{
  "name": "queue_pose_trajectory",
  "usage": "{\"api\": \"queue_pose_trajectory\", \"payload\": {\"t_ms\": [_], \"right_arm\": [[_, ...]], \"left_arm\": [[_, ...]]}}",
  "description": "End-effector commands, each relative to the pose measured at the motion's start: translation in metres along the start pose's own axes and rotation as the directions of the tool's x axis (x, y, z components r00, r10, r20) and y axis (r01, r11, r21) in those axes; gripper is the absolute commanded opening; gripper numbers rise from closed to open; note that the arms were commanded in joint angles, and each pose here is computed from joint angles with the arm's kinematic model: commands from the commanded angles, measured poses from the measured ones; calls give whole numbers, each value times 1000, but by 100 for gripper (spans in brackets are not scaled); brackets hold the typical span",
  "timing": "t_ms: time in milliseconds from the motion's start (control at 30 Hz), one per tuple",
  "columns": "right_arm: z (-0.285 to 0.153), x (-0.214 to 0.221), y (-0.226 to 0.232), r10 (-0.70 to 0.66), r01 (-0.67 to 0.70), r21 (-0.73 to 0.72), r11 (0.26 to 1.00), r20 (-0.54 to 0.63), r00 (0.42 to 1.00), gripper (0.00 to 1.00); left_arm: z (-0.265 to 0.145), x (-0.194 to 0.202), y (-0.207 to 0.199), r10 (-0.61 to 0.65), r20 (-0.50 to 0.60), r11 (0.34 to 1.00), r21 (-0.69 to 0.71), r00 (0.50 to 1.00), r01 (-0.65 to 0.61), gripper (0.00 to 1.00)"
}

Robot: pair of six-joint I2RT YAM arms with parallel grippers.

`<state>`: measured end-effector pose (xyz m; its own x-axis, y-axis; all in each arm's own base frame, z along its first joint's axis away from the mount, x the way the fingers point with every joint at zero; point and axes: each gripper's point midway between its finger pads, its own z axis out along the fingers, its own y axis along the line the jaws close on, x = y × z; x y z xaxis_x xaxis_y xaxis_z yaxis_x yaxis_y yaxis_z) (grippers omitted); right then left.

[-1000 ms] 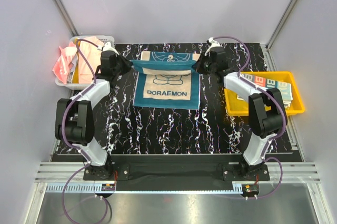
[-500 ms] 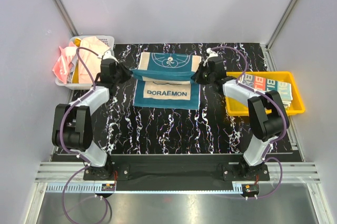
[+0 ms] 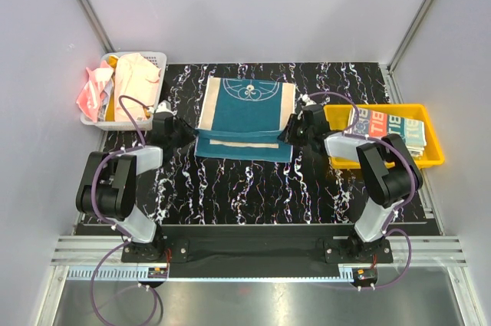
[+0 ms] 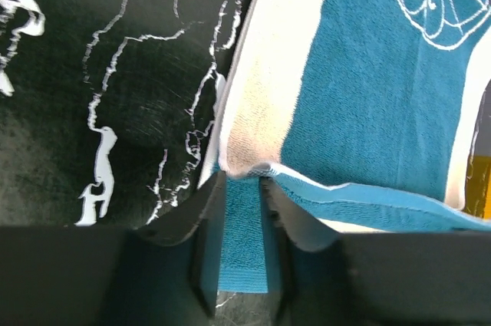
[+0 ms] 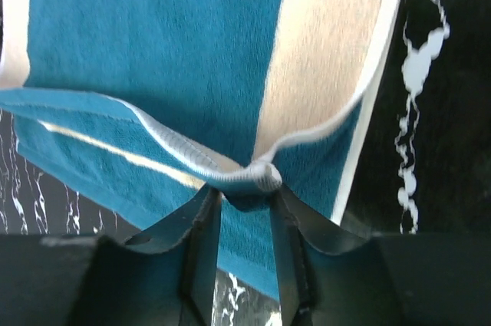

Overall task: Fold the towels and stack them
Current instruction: Fold the towel

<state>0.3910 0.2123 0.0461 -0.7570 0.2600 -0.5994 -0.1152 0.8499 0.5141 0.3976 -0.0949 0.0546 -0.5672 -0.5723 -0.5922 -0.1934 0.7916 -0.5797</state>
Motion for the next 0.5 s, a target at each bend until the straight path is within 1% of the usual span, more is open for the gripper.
{"api": "queue_pose_trajectory", "payload": {"t_ms": [0,33,100,133,200,233,267,333,400,467], "right_arm": [[-18,-16,20,-6,8,-36,999,72,997,39],[-23,-20,19,-11,12,-20,1000,88,996,39],[-30,-18,16,3,-3,2,1000,78,997,44],[-37,-23,19,8,-8,1,1000,100,995,45],[-46,-20,17,19,-21,19,1000,97,995,47],[-54,-28,16,21,-26,39,999,131,991,49],[-58,-23,11,28,-35,62,997,120,992,50],[-67,-26,8,26,-39,91,995,138,990,50],[-71,-28,5,27,-43,109,993,147,989,52],[-70,-29,1,29,-50,144,988,139,990,52]], "left_arm": [[-6,-17,-32,21,68,992,122,997,-29,31],[-8,-13,-32,25,54,993,118,998,-31,31],[-15,-11,-36,31,53,990,133,998,-38,33],[-18,-6,-31,27,38,992,120,999,-32,33],[-26,-4,-30,26,36,992,120,999,-30,34],[-28,-2,-29,29,30,993,113,999,-32,34],[-35,-6,-31,38,44,993,113,998,-43,34],[-45,-9,-32,42,59,993,105,997,-48,34],[-49,-12,-30,43,63,995,85,997,-48,34],[-52,-17,-30,39,76,997,70,996,-45,35]]}}
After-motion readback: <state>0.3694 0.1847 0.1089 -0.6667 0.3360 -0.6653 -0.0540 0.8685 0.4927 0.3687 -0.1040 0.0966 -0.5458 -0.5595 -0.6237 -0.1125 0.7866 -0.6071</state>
